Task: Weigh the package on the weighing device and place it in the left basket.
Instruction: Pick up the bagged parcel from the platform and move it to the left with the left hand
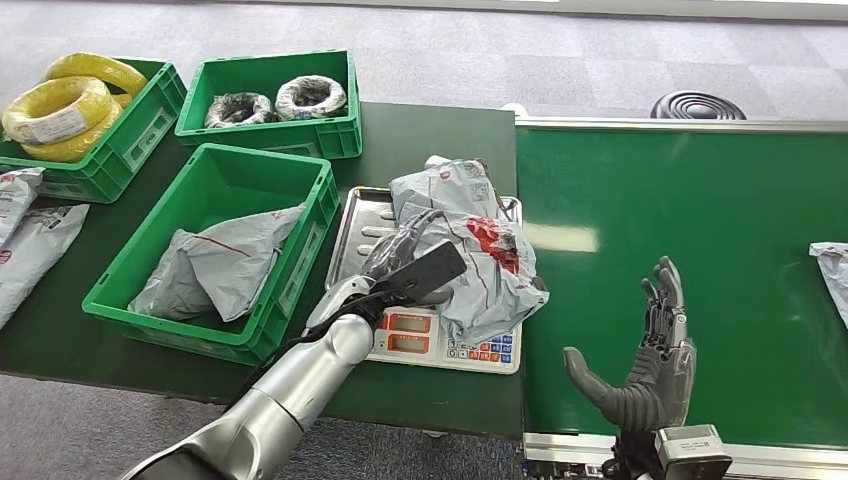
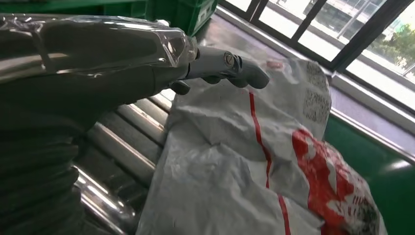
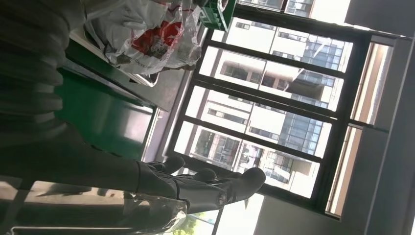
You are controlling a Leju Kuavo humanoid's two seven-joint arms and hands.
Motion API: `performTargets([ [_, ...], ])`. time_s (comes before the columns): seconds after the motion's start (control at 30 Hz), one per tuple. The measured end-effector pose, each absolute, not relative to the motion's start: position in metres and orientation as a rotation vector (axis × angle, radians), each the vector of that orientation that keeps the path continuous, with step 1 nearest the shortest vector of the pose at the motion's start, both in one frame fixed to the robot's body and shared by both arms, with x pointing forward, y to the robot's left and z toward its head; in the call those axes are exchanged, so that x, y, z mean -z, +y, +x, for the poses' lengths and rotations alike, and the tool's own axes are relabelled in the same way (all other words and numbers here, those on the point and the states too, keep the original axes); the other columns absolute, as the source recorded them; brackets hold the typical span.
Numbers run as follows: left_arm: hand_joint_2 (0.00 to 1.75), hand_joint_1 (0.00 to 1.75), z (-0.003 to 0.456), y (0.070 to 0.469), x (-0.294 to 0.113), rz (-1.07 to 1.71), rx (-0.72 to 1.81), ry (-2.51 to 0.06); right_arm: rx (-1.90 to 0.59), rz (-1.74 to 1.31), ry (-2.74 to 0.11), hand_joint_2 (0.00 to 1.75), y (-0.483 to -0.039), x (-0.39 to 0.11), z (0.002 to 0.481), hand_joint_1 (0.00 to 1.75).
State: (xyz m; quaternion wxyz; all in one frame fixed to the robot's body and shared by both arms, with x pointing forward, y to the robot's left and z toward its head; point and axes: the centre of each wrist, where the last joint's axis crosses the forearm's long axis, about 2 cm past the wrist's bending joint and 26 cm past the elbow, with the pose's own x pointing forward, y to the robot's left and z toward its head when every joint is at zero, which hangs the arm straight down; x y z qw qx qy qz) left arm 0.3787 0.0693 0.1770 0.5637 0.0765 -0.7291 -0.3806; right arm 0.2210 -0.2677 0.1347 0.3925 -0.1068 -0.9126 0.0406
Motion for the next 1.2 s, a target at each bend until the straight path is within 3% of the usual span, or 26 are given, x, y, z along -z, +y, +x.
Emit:
performTargets([
  [0.07, 1.75, 0.33, 0.376, 0.064, -0.171, 0.163, 0.929, -1.684, -0.093, -0.261, -2.328, 1.75, -0.265, -0.138, 0.221, 0.00],
  [0.2, 1.75, 1.34, 0.370, 0.058, -0.162, 0.135, 0.980, -1.634, -0.085, -0.232, -2.338, 1.75, -0.259, -0.140, 0.220, 0.00],
  [0.23, 1.75, 1.52, 0.369, 0.057, -0.160, 0.131, 0.988, -1.626, -0.083, -0.226, -2.338, 1.75, -0.257, -0.140, 0.220, 0.00],
  [0.3, 1.75, 1.68, 0.367, 0.056, -0.157, 0.126, 1.000, -1.613, -0.078, -0.214, -2.340, 1.75, -0.255, -0.140, 0.220, 0.00],
  [0.6, 1.75, 1.75, 0.367, 0.058, -0.153, 0.138, 0.975, -1.622, -0.073, -0.179, -2.361, 1.75, -0.248, -0.145, 0.225, 0.00],
  [0.87, 1.75, 1.75, 0.375, 0.076, -0.161, 0.118, 0.732, -1.743, -0.076, -0.167, -2.362, 1.75, -0.245, -0.146, 0.227, 0.00],
  [1.2, 1.75, 1.75, 0.382, 0.140, -0.225, 0.198, 0.343, -2.042, -0.090, -0.201, -2.325, 1.75, -0.247, -0.136, 0.219, 0.00],
])
